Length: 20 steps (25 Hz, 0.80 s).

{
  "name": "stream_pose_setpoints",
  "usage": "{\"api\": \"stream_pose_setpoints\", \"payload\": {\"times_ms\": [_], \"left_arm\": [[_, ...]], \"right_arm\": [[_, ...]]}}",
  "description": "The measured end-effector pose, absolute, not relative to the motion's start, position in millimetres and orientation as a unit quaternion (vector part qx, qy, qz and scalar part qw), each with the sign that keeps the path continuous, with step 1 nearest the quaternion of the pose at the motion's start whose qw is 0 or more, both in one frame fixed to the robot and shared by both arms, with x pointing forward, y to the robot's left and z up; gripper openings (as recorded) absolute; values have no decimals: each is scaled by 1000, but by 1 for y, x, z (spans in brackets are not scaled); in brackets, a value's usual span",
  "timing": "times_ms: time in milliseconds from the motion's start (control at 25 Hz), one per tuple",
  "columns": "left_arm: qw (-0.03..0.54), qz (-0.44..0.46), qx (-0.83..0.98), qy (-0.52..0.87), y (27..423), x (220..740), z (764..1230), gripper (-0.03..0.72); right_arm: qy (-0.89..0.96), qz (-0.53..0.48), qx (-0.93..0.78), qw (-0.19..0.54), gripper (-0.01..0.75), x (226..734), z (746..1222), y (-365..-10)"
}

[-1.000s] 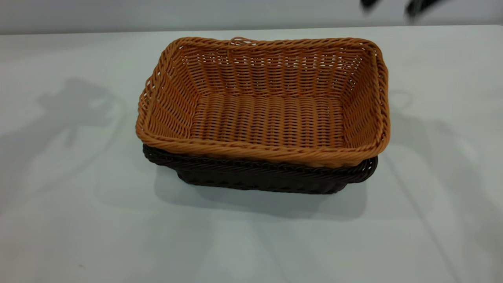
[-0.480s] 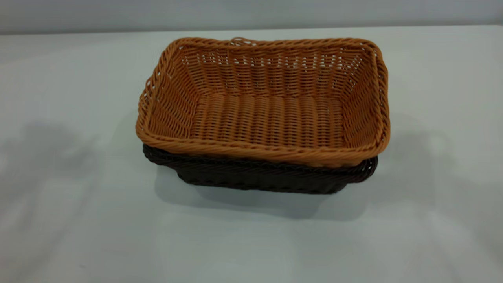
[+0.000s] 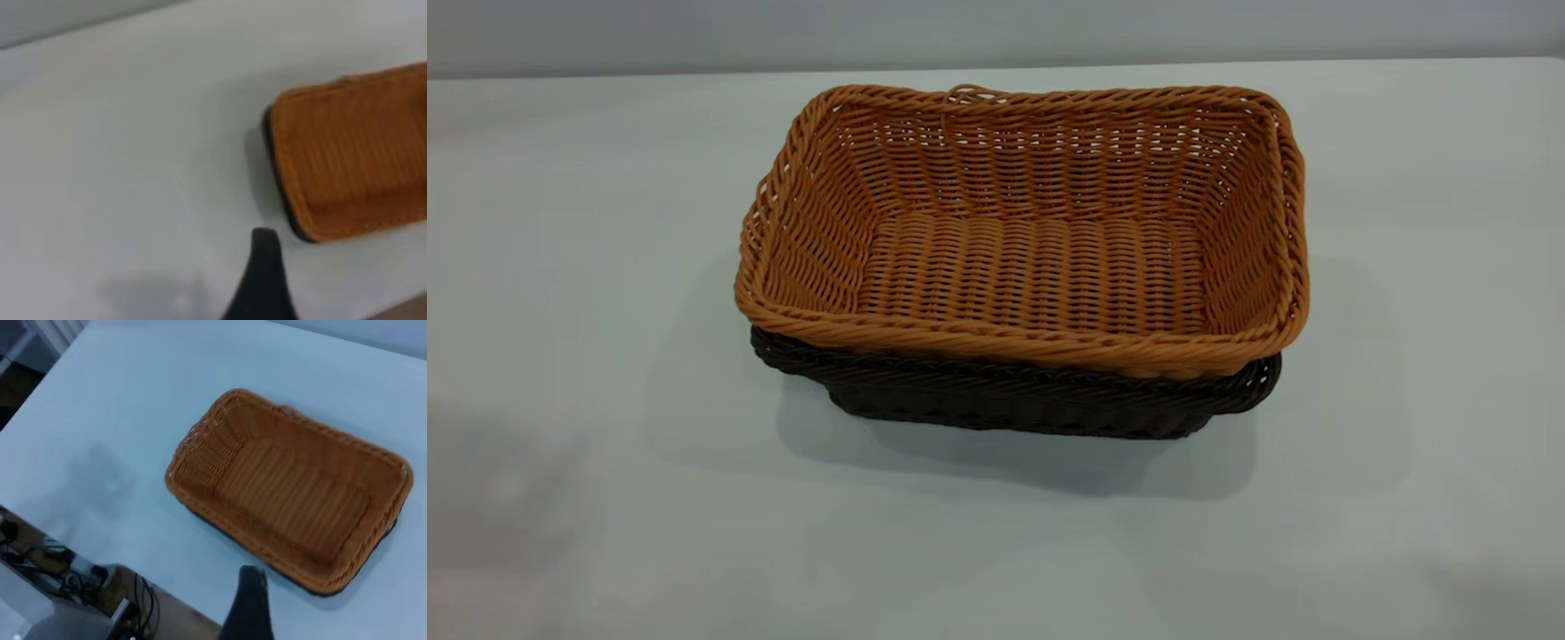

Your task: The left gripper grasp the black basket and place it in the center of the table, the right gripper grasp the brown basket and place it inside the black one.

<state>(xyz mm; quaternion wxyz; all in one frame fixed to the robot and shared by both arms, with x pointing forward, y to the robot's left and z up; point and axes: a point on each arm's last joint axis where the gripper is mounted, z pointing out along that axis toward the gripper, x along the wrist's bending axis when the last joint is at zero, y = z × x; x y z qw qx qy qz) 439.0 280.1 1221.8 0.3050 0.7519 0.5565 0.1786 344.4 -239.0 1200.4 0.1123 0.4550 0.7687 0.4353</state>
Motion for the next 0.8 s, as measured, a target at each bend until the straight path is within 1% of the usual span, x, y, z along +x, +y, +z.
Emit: {"api": "stream_pose_setpoints", "payload": {"times_ms": [120, 280, 440, 600, 800], "left_arm": [[292, 198, 735, 579, 285, 430, 1224, 547], [287, 192, 725, 596, 286, 409, 1213, 547], [272, 183, 728, 602, 287, 381, 1189, 547], [252, 183, 731, 607, 289, 351, 1161, 547], [252, 190, 730, 606, 289, 314, 1131, 547]], "right_arm": [[765, 442, 453, 117, 582, 316, 1182, -243], [766, 436, 457, 123, 582, 288, 1151, -249], [767, 424, 460, 144, 582, 267, 1120, -256], [761, 423, 458, 181, 582, 251, 1097, -262], [756, 414, 458, 217, 582, 242, 1073, -269]]}}
